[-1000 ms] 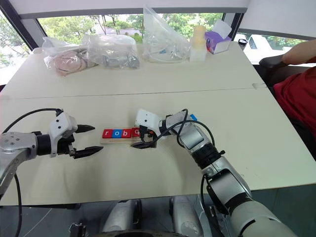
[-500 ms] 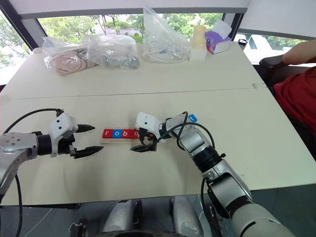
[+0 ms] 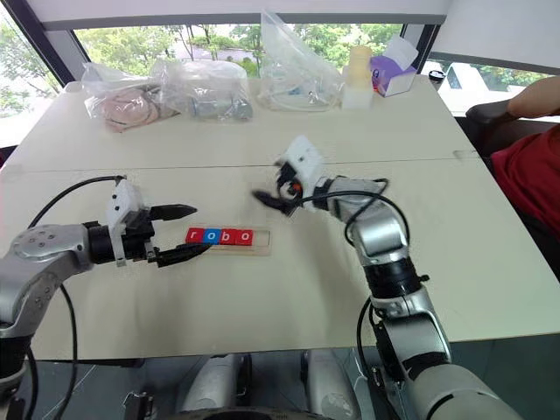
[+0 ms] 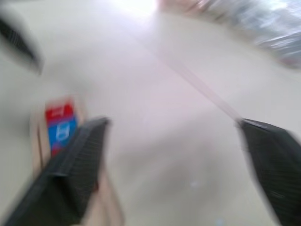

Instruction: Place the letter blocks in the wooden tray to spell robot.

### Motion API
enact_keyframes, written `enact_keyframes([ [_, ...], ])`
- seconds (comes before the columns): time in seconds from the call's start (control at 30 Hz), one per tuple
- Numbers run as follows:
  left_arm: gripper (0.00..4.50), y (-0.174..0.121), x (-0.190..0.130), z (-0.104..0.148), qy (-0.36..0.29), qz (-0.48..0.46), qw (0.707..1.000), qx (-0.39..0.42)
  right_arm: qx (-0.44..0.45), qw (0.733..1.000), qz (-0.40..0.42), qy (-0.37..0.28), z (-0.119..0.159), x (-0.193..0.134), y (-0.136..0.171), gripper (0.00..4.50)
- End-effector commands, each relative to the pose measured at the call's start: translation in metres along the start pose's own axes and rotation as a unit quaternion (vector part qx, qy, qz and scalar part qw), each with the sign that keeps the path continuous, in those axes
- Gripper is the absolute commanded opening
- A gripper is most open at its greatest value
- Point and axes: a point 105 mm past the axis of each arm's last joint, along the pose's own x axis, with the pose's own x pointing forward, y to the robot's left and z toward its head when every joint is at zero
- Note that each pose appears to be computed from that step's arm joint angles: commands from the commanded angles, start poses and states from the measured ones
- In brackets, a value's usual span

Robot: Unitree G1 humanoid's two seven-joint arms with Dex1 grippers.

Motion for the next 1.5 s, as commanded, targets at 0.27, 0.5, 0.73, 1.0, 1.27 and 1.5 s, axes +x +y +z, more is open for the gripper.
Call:
enact_keyframes([
  [0.27, 4.50, -0.014, 0.044, 0.008, -0.018, -0.071, 0.997, 0.014, 0.034, 0.980, -0.191, 0.039, -0.054, -0.061, -0.041, 4.45],
  [0.5, 4.50, -0.003, 0.053, 0.003, -0.008, -0.070, 0.997, 0.039, 0.022, 0.978, -0.198, 0.060, -0.079, -0.064, -0.054, 4.45],
  [0.73, 4.50, 0.003, 0.050, -0.012, 0.026, -0.049, 0.996, 0.063, 0.038, 0.980, -0.175, 0.083, -0.102, -0.061, -0.050, 4.45],
  [1.0, 4.50, 0.001, 0.049, -0.013, 0.023, -0.048, 0.997, 0.063, 0.029, 0.981, -0.169, 0.089, -0.106, -0.058, -0.048, 1.54],
  [1.27, 4.50, -0.002, 0.050, -0.022, 0.039, -0.058, 0.994, 0.079, 0.044, 0.956, -0.285, 0.058, -0.078, -0.071, -0.044, 1.54],
  [1.5, 4.50, 0.005, 0.051, -0.028, 0.046, -0.063, 0.993, 0.086, 0.143, 0.942, -0.291, 0.086, -0.078, -0.082, 0.017, 1.54],
])
